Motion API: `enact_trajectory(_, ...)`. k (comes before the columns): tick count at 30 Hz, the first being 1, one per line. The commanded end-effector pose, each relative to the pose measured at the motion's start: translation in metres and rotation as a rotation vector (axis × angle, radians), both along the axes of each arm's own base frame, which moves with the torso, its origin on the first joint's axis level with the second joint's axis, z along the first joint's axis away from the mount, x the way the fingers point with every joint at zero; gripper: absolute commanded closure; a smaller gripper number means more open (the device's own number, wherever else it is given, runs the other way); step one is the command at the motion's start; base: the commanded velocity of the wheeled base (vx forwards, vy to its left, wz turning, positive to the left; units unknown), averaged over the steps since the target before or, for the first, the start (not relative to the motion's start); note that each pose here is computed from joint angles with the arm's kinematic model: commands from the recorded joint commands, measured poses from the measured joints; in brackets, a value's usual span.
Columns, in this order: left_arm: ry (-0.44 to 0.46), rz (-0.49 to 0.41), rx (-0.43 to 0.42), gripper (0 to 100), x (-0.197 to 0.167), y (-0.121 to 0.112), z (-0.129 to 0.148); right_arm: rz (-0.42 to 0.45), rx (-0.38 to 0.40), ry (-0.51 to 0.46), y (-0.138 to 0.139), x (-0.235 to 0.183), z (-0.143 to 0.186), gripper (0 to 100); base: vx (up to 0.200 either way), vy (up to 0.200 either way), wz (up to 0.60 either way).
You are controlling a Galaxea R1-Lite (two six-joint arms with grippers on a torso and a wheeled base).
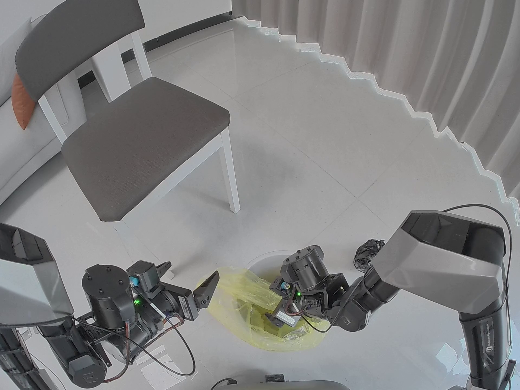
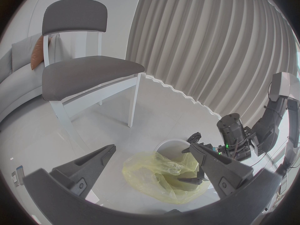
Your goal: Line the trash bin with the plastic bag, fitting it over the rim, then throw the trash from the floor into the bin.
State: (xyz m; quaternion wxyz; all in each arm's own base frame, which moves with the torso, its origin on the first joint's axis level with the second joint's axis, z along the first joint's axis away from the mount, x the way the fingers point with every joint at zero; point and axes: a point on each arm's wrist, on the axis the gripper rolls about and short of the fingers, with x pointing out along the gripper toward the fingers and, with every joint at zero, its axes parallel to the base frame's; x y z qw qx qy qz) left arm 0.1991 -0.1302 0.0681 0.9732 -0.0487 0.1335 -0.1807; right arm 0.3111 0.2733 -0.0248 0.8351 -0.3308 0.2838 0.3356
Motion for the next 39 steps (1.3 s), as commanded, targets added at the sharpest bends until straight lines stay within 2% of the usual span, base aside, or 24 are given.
enact_trajectory(1, -0.020, 0.003, -0.015, 0, -0.002, 0.001, 0.004, -0.011, -0.010, 0.011, 0.001, 0.007, -0.010, 0, 0.000, 0.000, 0.00)
enact_trajectory(4, -0.021, 0.014, -0.010, 0, -0.002, 0.001, 0.004, -0.009, -0.019, 0.016, 0.002, 0.010, -0.018, 0, 0.000, 0.000, 0.00)
enact_trajectory(5, -0.022, 0.014, -0.010, 0, -0.002, 0.001, 0.004, -0.008, -0.019, 0.016, 0.002, 0.010, -0.018, 100, 0.000, 0.000, 0.00)
enact_trajectory(14, -0.003, 0.019, -0.002, 0, -0.003, -0.001, -0.001, -0.011, -0.022, -0.009, 0.003, 0.012, -0.014, 100, 0.000, 0.000, 0.00)
enact_trajectory(22, 0.002, 0.031, 0.004, 0, -0.009, 0.003, 0.000, -0.007, 0.003, -0.177, -0.001, 0.018, 0.053, 100, 0.000, 0.000, 0.00)
enact_trajectory(25, 0.005, 0.039, 0.007, 0, -0.013, 0.005, 0.001, -0.011, -0.006, -0.226, -0.007, 0.026, 0.067, 100, 0.000, 0.000, 0.00)
enact_trajectory(33, 0.006, 0.052, 0.018, 0, -0.020, 0.006, 0.002, -0.035, -0.035, -0.300, -0.017, 0.050, 0.078, 100, 0.000, 0.000, 0.00)
enact_trajectory(39, 0.021, 0.051, 0.014, 0, -0.023, 0.002, -0.001, -0.040, -0.055, -0.301, -0.014, 0.069, 0.081, 100, 0.000, 0.000, 0.00)
